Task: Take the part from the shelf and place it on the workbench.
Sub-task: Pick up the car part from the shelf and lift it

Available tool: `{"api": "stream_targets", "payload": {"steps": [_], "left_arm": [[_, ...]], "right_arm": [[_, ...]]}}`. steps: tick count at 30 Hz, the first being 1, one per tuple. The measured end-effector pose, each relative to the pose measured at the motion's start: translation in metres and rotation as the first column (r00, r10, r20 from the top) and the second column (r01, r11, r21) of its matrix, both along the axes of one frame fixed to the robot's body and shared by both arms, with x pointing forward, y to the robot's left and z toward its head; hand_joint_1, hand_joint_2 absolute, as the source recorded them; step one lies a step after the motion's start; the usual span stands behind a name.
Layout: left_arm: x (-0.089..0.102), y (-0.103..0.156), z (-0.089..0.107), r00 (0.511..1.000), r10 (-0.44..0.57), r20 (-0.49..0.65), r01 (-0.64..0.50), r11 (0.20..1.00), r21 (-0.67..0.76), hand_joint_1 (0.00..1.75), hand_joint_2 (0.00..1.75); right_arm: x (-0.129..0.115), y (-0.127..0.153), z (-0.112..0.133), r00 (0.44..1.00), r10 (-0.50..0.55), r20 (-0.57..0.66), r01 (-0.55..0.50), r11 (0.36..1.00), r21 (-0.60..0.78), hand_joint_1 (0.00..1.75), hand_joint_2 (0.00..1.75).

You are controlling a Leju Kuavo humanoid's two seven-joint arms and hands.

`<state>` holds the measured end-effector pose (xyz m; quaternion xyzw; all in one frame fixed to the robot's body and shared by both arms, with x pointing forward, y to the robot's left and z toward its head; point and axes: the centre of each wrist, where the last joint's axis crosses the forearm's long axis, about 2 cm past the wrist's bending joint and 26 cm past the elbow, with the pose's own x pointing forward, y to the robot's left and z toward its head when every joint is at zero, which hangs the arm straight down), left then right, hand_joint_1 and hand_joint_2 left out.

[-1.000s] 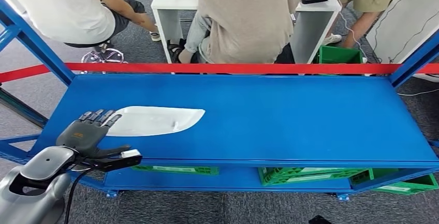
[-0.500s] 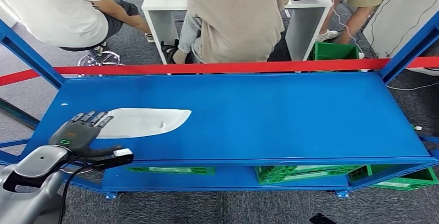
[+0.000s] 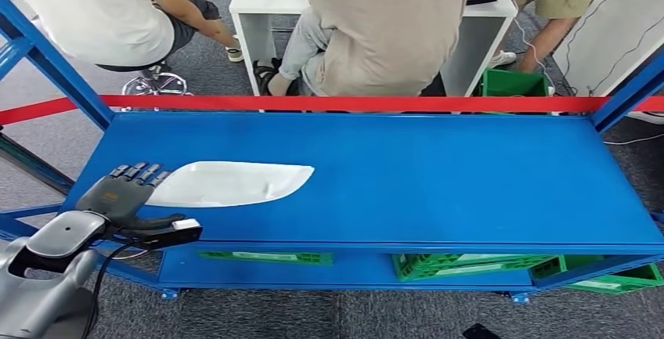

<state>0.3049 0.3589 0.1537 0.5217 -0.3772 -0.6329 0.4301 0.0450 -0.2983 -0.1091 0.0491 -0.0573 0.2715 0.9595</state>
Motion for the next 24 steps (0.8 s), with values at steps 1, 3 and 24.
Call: {"api": "stream_targets", "payload": {"steps": [1,3,24], "left_arm": [[0.001,0.0,0.001,1.0,-0.002,0.004,0.002,1.0,0.003,0.0,0.0],[0.003,0.0,0.002,1.0,-0.008,0.019,0.008,1.0,0.01,0.0,0.0],[0.03,-0.031,0.015,0.973,-0.212,0.089,0.204,0.975,0.093,0.0,1.75]], "right_arm": [[0.001,0.0,0.0,1.0,0.0,0.003,0.0,1.0,0.0,0.0,0.0],[0.001,0.0,0.0,1.0,0.0,0.006,0.0,1.0,0.0,0.0,0.0],[0.001,-0.003,0.0,1.0,0.0,0.013,0.0,1.0,0.003,0.0,0.0]]}}
